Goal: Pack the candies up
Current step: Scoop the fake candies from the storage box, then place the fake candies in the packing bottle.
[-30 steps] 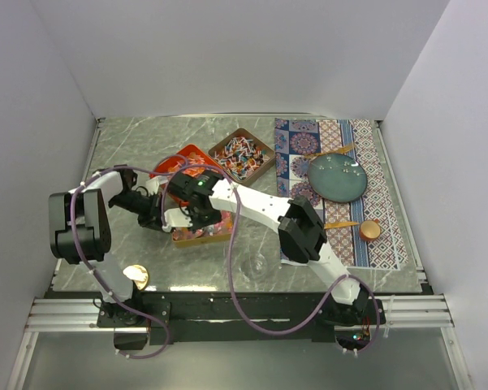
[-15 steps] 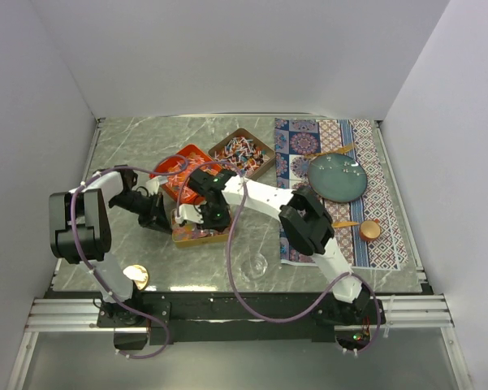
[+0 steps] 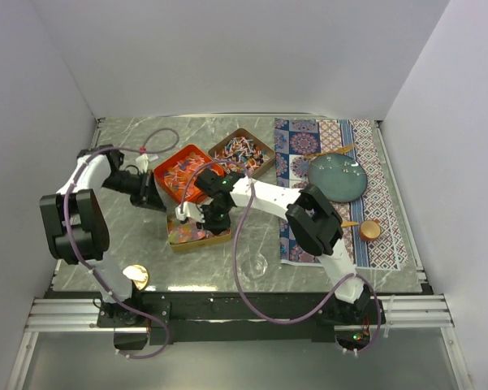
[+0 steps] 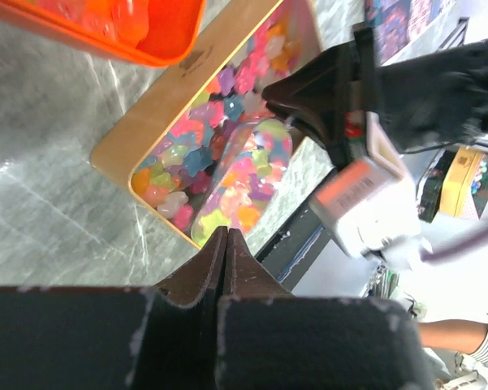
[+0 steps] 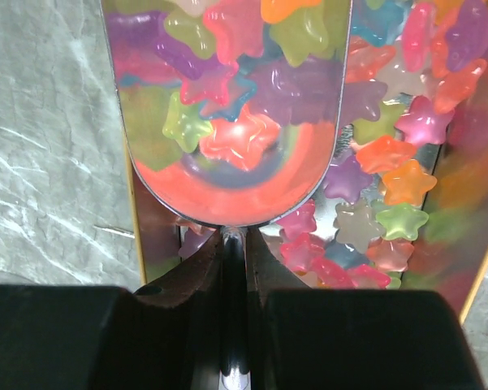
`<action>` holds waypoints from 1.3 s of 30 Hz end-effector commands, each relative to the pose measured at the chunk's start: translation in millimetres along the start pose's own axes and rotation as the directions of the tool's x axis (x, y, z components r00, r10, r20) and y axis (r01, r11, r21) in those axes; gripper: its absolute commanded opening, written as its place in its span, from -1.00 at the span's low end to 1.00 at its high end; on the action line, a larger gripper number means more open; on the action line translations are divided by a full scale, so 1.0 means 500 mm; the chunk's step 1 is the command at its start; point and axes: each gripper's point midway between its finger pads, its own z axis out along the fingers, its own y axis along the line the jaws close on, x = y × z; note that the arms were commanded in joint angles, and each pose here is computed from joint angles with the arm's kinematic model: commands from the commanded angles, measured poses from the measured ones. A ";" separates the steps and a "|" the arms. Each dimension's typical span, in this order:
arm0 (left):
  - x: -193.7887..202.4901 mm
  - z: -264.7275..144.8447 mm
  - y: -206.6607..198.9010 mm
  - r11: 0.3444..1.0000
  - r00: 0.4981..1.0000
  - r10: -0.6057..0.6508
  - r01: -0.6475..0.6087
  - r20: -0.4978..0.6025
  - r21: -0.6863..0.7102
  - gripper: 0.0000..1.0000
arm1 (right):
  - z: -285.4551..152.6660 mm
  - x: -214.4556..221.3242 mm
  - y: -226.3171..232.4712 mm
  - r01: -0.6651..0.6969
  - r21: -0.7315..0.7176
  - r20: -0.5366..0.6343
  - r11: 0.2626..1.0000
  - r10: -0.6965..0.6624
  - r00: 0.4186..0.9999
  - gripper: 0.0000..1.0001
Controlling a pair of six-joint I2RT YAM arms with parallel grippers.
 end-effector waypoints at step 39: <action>-0.113 -0.138 0.018 0.961 0.970 0.068 -0.001 0.233 -0.276 -0.98 | -0.375 0.181 0.113 0.017 0.309 0.173 0.951 -0.073 0.982 -1.00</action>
